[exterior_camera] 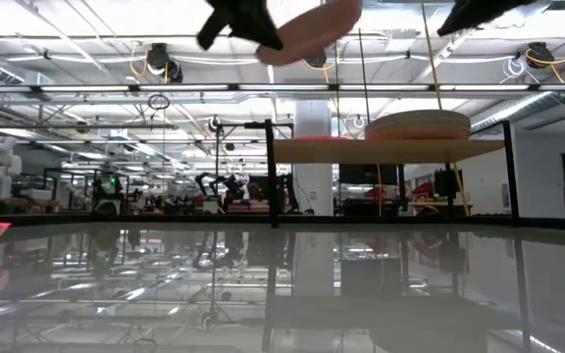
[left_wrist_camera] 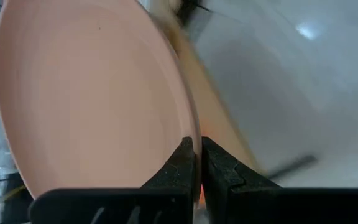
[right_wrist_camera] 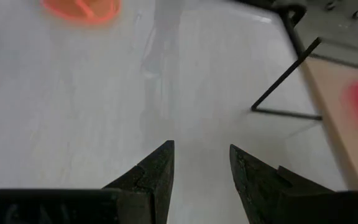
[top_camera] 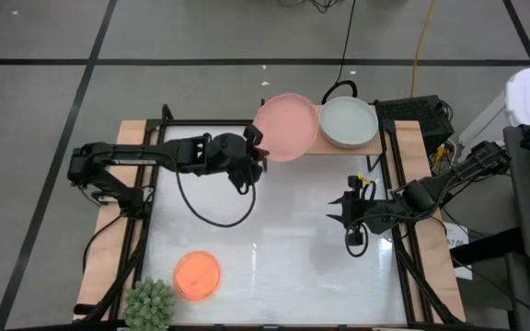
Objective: Place and stack plates onto a shelf
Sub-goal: Stack the dark pink plate on top of the gray plate on the shelf
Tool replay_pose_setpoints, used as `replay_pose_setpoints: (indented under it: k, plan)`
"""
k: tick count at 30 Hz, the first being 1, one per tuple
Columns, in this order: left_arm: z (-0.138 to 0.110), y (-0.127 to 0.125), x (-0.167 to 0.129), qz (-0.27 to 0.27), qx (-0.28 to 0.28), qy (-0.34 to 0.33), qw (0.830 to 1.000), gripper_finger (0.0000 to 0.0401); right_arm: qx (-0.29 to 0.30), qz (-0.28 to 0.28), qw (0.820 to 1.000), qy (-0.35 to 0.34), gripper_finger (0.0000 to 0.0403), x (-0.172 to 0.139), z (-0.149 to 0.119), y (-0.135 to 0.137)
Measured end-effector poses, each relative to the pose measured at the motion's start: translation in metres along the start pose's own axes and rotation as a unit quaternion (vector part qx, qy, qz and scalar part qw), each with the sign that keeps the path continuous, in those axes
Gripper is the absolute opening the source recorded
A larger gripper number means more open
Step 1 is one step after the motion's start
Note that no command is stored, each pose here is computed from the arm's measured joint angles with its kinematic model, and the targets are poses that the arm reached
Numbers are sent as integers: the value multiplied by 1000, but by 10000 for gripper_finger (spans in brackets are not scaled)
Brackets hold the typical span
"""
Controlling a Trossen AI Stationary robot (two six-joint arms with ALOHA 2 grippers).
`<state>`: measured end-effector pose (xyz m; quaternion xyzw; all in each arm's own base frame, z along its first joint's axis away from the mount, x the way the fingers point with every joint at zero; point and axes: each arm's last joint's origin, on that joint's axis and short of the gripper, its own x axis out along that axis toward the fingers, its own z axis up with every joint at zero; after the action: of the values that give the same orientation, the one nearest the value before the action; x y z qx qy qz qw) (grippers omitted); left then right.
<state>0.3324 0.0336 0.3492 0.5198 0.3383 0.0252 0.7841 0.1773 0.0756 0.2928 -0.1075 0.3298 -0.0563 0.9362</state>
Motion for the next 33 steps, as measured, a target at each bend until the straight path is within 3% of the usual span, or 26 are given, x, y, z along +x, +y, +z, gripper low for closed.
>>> replay_pose_setpoints:
  k: [6,13,21,23,33]
  plan:
    - [-3,-19,19,-66,15,29,997,11,-6,-49,998,-50,139,-2,9,-2]
    - [12,-35,36,-90,56,10,994,11,-60,-67,990,-107,139,10,28,7]
    - [29,-54,49,-111,111,-6,988,20,-129,-82,985,-75,139,33,28,15]
    - [30,-60,48,-128,121,0,984,21,-130,-87,985,-68,139,38,28,13]
    - [44,-65,46,-111,132,-22,985,24,-148,-101,984,-12,99,53,20,7]
